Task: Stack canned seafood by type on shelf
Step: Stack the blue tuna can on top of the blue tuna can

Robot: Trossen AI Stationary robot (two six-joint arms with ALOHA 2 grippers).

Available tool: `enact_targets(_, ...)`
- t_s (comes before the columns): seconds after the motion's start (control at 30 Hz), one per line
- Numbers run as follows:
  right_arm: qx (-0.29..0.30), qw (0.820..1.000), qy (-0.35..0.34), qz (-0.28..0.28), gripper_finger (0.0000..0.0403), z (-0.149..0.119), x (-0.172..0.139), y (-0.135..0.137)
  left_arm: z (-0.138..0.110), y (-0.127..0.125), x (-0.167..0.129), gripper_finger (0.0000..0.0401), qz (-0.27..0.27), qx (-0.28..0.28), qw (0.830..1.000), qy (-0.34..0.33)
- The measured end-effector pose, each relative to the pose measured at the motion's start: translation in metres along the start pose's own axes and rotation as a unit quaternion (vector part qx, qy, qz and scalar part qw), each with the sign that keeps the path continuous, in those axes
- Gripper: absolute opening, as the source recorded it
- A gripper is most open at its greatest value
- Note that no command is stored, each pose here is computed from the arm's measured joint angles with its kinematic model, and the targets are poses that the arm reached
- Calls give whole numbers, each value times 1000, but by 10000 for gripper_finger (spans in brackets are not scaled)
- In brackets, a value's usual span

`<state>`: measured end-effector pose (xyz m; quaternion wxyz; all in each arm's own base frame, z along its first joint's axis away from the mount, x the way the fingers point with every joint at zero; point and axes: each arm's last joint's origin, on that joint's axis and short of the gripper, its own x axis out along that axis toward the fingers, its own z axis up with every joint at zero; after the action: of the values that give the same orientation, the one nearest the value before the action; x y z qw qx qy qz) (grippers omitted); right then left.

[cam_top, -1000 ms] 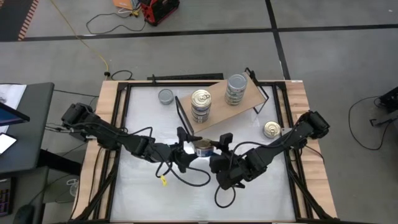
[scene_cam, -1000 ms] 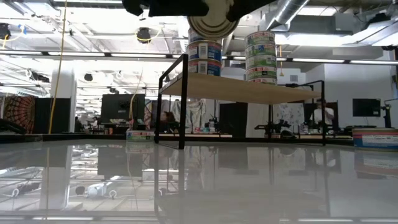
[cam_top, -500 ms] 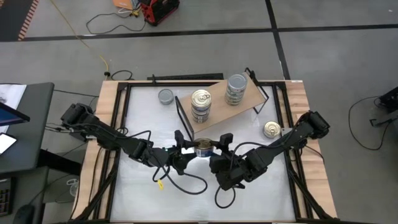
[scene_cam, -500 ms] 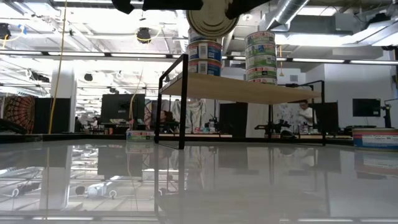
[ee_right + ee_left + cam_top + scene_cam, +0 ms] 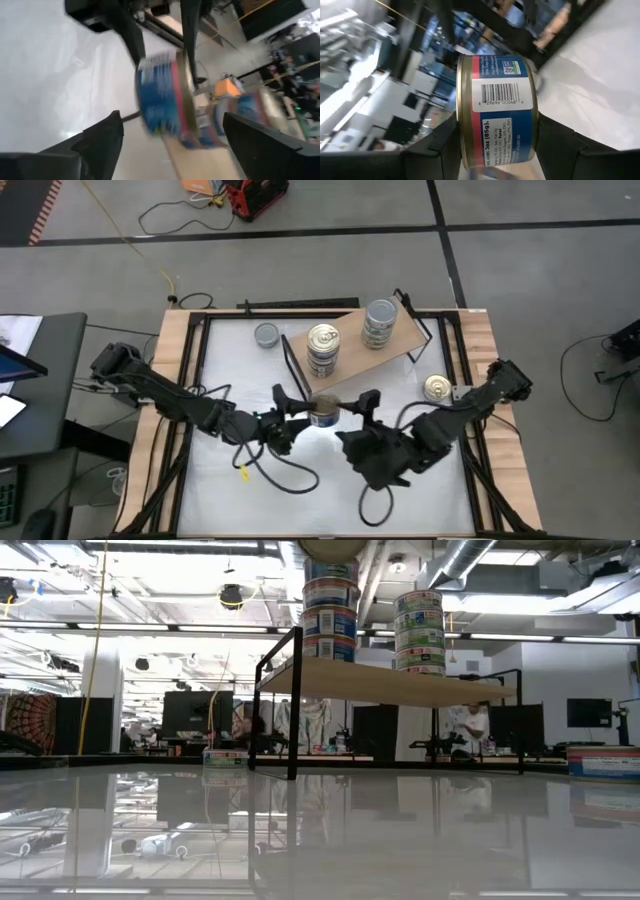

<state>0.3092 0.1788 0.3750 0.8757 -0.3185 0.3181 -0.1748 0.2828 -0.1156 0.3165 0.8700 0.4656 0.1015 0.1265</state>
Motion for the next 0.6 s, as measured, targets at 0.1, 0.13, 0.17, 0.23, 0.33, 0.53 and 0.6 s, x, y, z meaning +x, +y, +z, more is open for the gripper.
enact_targets(0.1, 8, 999, -5, -49, 373, 2, -24, -11, 1, 18, -10, 196, 21, 6, 1000, -5)
enact_targets(0.13, 12, 998, -7, -64, 371, 1, -31, -14, 0, 23, -12, 196, 27, 14, 1000, -4)
enact_targets(0.17, 19, 997, -7, -74, 369, 0, -36, -15, -1, 28, -14, 196, 33, 26, 999, -4)
enact_targets(0.23, 41, 996, -5, -81, 365, -4, -41, -16, -3, 39, -17, 196, 45, 57, 997, -4)
enact_targets(0.33, 89, 992, 14, -83, 362, -12, -40, -17, -11, 56, -15, 196, 64, 102, 993, -7)
enact_targets(0.53, 159, 981, 49, -103, 360, -36, -34, -14, -29, 81, 1, 196, 104, 207, 973, -8)
enact_targets(0.6, 162, 980, 51, -105, 360, -46, -34, -13, -36, 90, 6, 197, 124, 232, 965, -6)
